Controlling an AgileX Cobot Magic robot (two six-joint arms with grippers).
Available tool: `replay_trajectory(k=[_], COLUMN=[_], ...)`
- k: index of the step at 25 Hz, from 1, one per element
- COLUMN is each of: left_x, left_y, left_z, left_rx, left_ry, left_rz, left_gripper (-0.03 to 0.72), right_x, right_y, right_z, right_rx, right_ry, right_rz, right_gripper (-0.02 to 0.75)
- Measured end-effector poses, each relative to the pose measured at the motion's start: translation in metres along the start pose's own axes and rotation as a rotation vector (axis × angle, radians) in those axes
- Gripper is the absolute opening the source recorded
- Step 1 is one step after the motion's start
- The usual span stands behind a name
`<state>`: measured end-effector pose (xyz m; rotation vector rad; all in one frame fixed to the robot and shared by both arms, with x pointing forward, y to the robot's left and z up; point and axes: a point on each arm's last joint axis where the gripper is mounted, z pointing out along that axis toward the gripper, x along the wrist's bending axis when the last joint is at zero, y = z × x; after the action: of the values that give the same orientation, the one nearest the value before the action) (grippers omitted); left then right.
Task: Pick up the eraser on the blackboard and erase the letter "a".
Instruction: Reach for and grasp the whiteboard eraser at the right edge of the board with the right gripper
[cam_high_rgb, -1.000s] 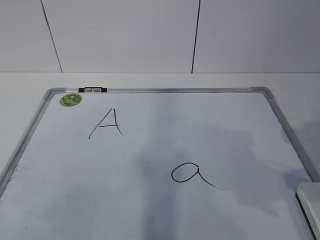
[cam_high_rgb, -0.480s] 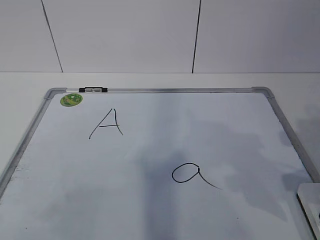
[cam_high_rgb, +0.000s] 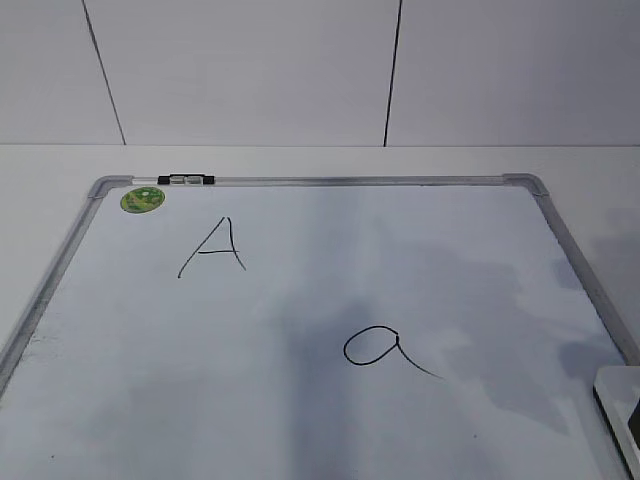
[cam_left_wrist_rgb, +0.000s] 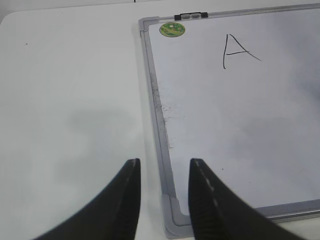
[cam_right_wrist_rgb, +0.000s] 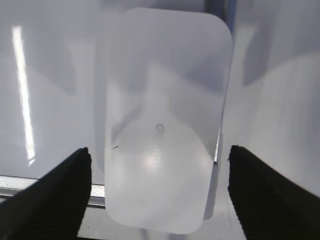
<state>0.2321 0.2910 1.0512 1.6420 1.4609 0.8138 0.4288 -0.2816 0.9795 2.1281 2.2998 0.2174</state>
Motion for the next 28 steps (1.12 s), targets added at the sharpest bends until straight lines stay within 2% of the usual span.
replay_trajectory(k=[18, 28], left_x=[0.0000, 0.0000], left_y=[0.0000, 0.0000], left_z=[0.0000, 0.0000], left_rx=[0.000, 0.000], left_ry=[0.000, 0.000], left_rz=[0.000, 0.000], left_gripper=[0.245, 0.245], right_x=[0.0009, -0.0001], right_y=[0.0029, 0.0058], right_z=[0.0003, 0.0097], right_rx=[-0.028, 0.014], right_ry=[0.010, 0.012], right_rz=[0.006, 0.009], right_gripper=[0.675, 0.675])
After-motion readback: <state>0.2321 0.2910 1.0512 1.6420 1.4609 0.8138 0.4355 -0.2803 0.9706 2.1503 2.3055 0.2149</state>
